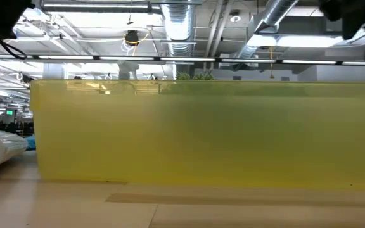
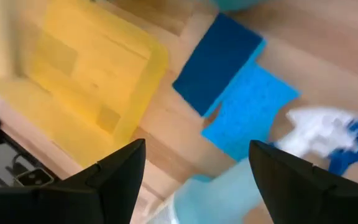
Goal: Pick & Place Kitchen Items
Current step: Put the white spray bottle into the bottom yellow bin
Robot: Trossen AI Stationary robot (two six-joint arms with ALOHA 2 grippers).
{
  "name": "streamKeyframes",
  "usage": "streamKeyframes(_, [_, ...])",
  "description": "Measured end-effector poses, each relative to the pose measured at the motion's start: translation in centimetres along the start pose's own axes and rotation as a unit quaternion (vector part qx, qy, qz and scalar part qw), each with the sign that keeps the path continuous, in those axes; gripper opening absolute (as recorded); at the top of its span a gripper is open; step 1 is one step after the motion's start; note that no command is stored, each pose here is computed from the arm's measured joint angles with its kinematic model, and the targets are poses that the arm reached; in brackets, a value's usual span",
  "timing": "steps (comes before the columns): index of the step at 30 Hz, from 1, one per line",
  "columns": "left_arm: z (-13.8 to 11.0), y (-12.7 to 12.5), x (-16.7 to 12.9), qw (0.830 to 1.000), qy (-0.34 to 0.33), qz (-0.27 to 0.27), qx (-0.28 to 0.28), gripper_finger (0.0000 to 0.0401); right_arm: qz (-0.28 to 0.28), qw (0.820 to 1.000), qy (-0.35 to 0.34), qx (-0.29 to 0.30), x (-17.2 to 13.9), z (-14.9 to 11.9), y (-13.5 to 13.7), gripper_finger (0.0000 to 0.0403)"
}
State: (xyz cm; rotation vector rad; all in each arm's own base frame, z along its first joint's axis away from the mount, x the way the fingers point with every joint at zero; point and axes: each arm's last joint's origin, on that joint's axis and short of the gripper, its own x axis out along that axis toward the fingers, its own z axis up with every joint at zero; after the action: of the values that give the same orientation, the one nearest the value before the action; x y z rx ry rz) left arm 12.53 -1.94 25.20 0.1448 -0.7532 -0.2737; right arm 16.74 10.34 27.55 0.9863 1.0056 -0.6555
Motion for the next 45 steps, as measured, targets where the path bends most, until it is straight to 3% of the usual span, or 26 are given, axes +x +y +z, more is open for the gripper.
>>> streamKeyframes(7, [0.0, 0.0, 0.0, 1.000, 0.000, 0.000, 0.000, 0.0289, -0.057, 0.995, -0.012, 0.082, 1.2, -4.4, -0.4, 0.0276])
streamKeyframes(12, [0.0, 0.0, 0.0, 1.000, -0.001, 0.000, 0.000, 0.0289, -0.112, 0.982, -0.001, 0.152, 2.2, -6.1, -0.6, 0.0276])
streamKeyframes(30, [0.2, 0.0, 0.0, 1.000, -0.012, 0.001, -0.014, 0.0290, -0.187, 0.967, -0.019, 0.173, 4.2, -5.0, -2.0, 0.0276])
streamKeyframes(45, [0.3, 0.0, 0.0, 1.000, -0.014, 0.001, -0.015, 0.0290, -0.149, 0.964, -0.021, 0.219, 8.2, -5.1, -3.9, 0.0276])
